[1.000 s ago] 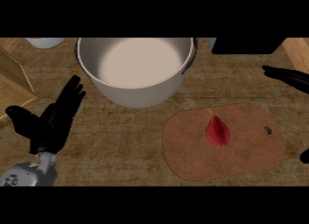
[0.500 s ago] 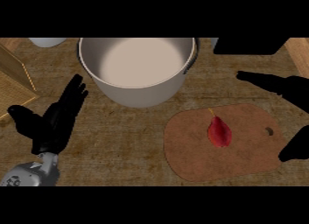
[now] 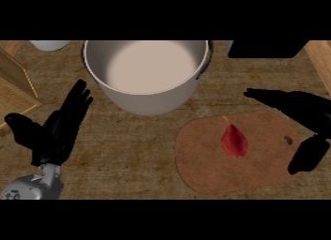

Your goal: Pick the pear from the cutting board and place it in the pot

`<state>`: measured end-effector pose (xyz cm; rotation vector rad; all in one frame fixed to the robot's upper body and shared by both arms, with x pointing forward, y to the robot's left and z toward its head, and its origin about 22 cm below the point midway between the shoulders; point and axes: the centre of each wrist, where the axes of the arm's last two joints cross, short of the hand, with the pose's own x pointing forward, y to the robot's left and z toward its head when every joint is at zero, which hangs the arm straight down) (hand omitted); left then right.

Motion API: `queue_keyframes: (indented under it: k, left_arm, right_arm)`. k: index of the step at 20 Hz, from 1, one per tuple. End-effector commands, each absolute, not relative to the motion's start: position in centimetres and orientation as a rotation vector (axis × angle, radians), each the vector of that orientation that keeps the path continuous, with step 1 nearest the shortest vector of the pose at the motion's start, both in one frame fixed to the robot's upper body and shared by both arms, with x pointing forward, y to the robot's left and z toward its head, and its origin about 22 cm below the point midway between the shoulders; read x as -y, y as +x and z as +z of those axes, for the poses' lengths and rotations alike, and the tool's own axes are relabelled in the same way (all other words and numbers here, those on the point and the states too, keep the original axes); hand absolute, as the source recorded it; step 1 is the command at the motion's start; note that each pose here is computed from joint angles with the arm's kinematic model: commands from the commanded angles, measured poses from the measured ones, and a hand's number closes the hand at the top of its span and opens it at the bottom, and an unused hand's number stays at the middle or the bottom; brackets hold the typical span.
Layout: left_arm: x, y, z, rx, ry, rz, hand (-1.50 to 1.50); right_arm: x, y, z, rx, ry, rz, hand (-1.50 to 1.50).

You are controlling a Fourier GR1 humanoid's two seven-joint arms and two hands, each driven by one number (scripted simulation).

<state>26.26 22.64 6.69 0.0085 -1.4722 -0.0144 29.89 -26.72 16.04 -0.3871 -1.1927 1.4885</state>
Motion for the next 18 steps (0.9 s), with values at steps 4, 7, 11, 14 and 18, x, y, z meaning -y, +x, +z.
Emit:
queue_keyframes:
  k: [4, 7, 11, 14, 18]
  left_arm:
    - [-24.2, 25.1, 4.8, 1.466, 0.005, -0.003, 0.00]
    - [-22.4, 25.0, 7.8, 1.472, 0.000, -0.025, 0.00]
    - [-25.2, 25.2, 7.1, 1.476, 0.023, -0.032, 0.00]
    - [-22.4, 26.2, 7.3, 1.484, 0.021, -0.013, 0.00]
    - [-23.4, 28.0, 5.5, 1.493, 0.031, -0.013, 0.00]
  right_arm:
    - [25.9, 29.9, 13.5, 1.191, -0.408, 1.458, -1.50]
    - [24.9, 29.4, 13.4, 1.236, -0.408, 1.423, -1.50]
    - [22.7, 27.9, 13.4, 1.255, -0.391, 1.421, -1.50]
    - [22.4, 28.7, 12.5, 1.196, -0.409, 1.424, -1.50]
    - [22.6, 30.2, 12.4, 1.161, -0.469, 1.417, -1.50]
